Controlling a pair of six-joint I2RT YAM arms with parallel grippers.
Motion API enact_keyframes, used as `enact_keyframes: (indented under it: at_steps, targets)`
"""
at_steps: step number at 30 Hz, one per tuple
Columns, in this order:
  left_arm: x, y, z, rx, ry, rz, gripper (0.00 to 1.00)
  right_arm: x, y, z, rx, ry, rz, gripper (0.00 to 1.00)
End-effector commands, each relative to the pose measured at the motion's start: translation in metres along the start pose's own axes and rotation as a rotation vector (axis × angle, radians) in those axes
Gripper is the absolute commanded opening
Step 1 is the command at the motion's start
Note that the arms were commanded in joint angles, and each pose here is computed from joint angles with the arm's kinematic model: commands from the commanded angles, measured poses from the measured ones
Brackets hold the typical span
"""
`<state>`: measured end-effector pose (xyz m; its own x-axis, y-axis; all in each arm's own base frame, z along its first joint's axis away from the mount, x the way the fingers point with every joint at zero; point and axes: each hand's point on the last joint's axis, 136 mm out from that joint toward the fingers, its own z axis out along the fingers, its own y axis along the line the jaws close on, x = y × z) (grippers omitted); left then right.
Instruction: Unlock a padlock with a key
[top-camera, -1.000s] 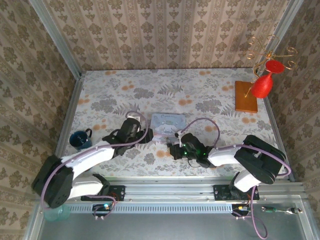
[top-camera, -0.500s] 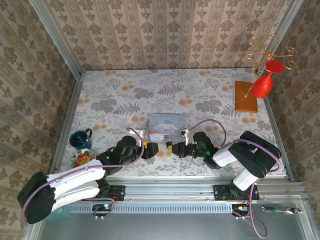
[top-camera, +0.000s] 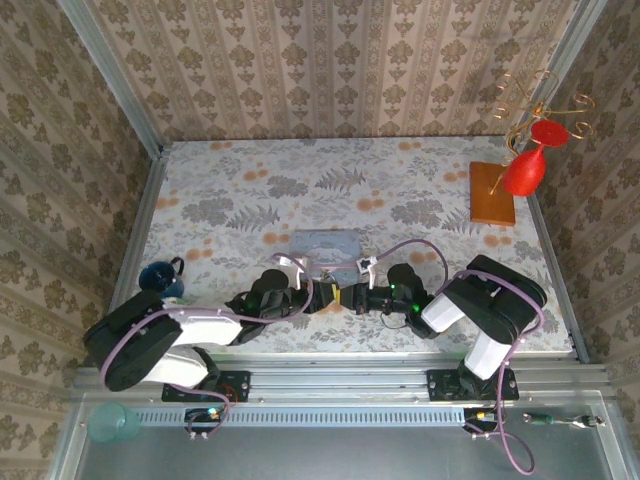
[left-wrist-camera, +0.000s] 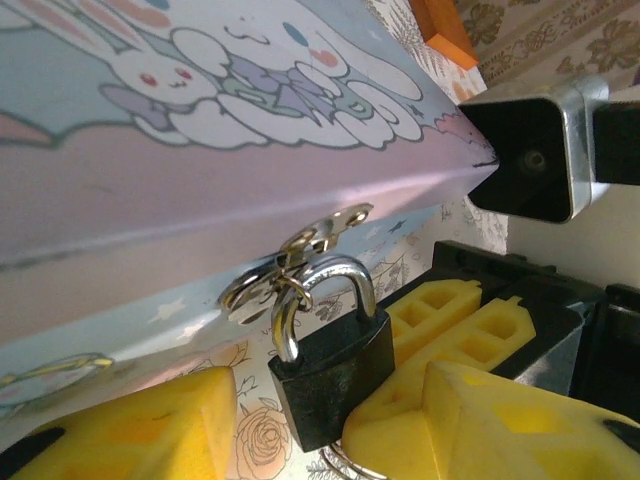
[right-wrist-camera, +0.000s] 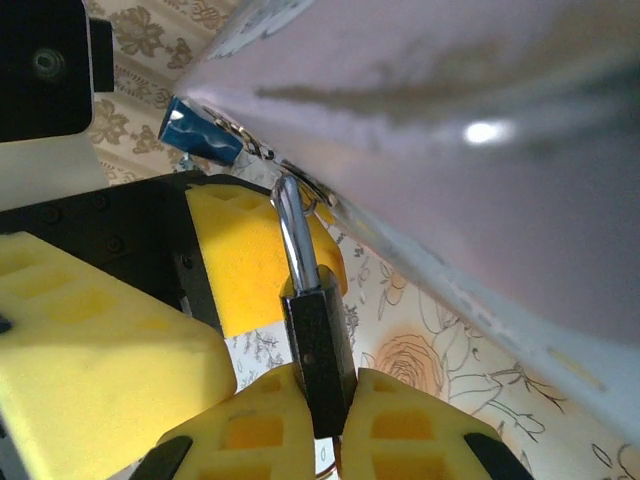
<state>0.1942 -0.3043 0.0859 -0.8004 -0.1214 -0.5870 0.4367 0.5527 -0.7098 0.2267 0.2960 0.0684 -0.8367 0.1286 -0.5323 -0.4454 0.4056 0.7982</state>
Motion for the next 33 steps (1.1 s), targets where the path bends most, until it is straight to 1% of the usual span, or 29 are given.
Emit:
enact_keyframes:
  at_steps: [1, 5, 7, 10, 13, 15, 20, 25, 29, 33]
  targets:
    - [-0.011, -0.016, 0.005, 0.096, -0.053, -0.045, 0.51, -0.011, 0.039, 0.005, -0.146, -0.017, -0.059, 0.0]
    - [-0.013, -0.017, 0.011, 0.116, -0.057, -0.071, 0.42, -0.011, 0.043, 0.004, -0.159, -0.017, -0.062, 0.0]
    - [-0.013, -0.017, 0.014, 0.121, -0.054, -0.079, 0.39, -0.012, 0.046, 0.003, -0.165, -0.02, -0.063, 0.0]
    - [-0.013, -0.017, 0.016, 0.127, -0.06, -0.093, 0.39, -0.014, 0.051, 0.0, -0.178, -0.029, -0.065, 0.0]
    - [-0.014, -0.011, 0.012, 0.114, -0.075, -0.104, 0.43, -0.018, 0.052, -0.003, -0.171, -0.047, -0.066, 0.0]
    - [-0.016, -0.007, 0.01, 0.104, -0.083, -0.112, 0.42, -0.018, 0.051, -0.003, -0.168, -0.048, -0.057, 0.0]
    - [-0.017, -0.017, 0.012, 0.137, -0.084, -0.113, 0.31, -0.018, 0.052, 0.002, -0.182, -0.034, -0.04, 0.0]
    - [-0.022, -0.017, 0.011, 0.131, -0.106, -0.124, 0.19, -0.021, 0.051, 0.003, -0.17, -0.047, -0.033, 0.01]
    - [-0.023, -0.016, 0.01, 0.111, -0.129, -0.142, 0.1, -0.022, 0.039, 0.001, -0.117, -0.079, -0.01, 0.18]
    - [-0.022, -0.007, 0.01, 0.066, -0.153, -0.187, 0.02, -0.022, 0.021, -0.003, -0.038, -0.117, 0.014, 0.3]
